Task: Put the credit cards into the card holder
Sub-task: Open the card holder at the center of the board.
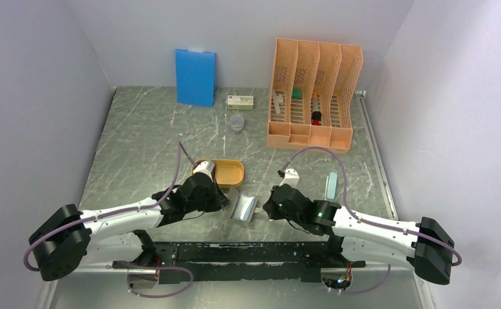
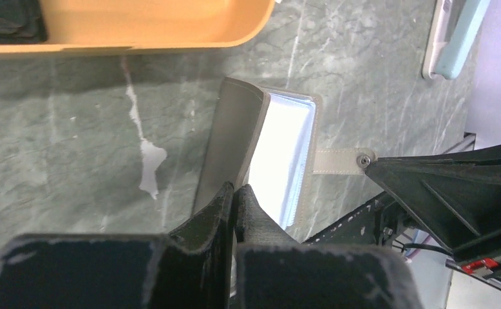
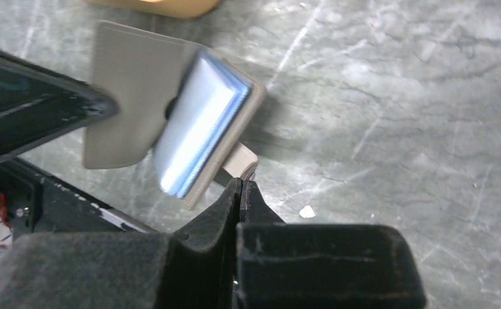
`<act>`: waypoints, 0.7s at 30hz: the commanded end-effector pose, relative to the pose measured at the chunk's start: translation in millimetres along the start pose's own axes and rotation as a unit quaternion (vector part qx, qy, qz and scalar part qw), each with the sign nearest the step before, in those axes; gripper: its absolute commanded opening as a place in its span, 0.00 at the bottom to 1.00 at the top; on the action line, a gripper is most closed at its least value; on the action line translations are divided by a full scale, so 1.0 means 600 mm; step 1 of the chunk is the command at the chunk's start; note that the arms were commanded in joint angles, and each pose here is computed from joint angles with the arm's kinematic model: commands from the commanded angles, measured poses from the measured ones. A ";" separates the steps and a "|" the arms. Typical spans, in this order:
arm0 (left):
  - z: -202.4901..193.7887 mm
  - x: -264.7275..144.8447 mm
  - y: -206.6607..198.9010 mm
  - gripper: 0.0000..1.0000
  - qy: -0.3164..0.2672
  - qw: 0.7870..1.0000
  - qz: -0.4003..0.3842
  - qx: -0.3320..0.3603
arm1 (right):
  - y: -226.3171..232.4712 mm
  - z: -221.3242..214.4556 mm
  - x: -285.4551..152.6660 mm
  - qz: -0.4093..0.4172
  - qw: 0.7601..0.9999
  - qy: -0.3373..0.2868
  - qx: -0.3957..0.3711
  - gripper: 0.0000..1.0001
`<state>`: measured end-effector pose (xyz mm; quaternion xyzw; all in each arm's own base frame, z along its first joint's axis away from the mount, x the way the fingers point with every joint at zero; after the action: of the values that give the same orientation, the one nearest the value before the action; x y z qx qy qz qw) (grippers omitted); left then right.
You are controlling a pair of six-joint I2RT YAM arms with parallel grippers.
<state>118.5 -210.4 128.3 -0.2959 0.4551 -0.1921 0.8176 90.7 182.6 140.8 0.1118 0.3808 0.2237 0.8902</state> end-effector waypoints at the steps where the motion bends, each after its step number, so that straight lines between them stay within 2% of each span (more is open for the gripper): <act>1: -0.035 -0.015 0.076 0.05 0.029 0.993 0.110 0.001 | -0.024 -0.019 0.005 -0.059 0.998 0.011 0.032 0.00; 5: -0.040 -0.025 0.093 0.05 0.022 0.992 0.126 -0.005 | -0.023 -0.015 0.001 -0.050 0.998 0.006 0.032 0.00; 12: -0.055 -0.021 0.121 0.05 0.033 0.987 0.159 -0.012 | 0.001 0.024 -0.025 0.018 0.998 -0.049 0.018 0.00; 18: -0.054 -0.013 0.114 0.05 0.043 0.986 0.158 -0.003 | 0.007 0.020 -0.012 0.006 1.000 -0.021 -0.006 0.00; 19: -0.053 -0.014 0.113 0.07 0.044 0.987 0.157 0.002 | 0.008 0.018 -0.009 0.007 1.000 -0.018 -0.006 0.00; 21: -0.049 -0.017 0.106 0.26 0.042 0.988 0.150 0.008 | 0.010 0.018 -0.008 0.014 1.000 -0.018 -0.006 0.00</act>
<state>99.8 -179.0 91.4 -0.2639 0.4992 -0.1039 0.8188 90.1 179.4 146.3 0.1105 0.3751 0.2240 0.8927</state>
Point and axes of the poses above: each gripper's point midway between its finger pads, its own x axis out along the fingers, its own y axis along the line the jaws close on, z = x × y, the point moved 10 cm from there along -x, back along the fingers, and after that the axes turned 4 degrees about -x, right-handed, at the moved point
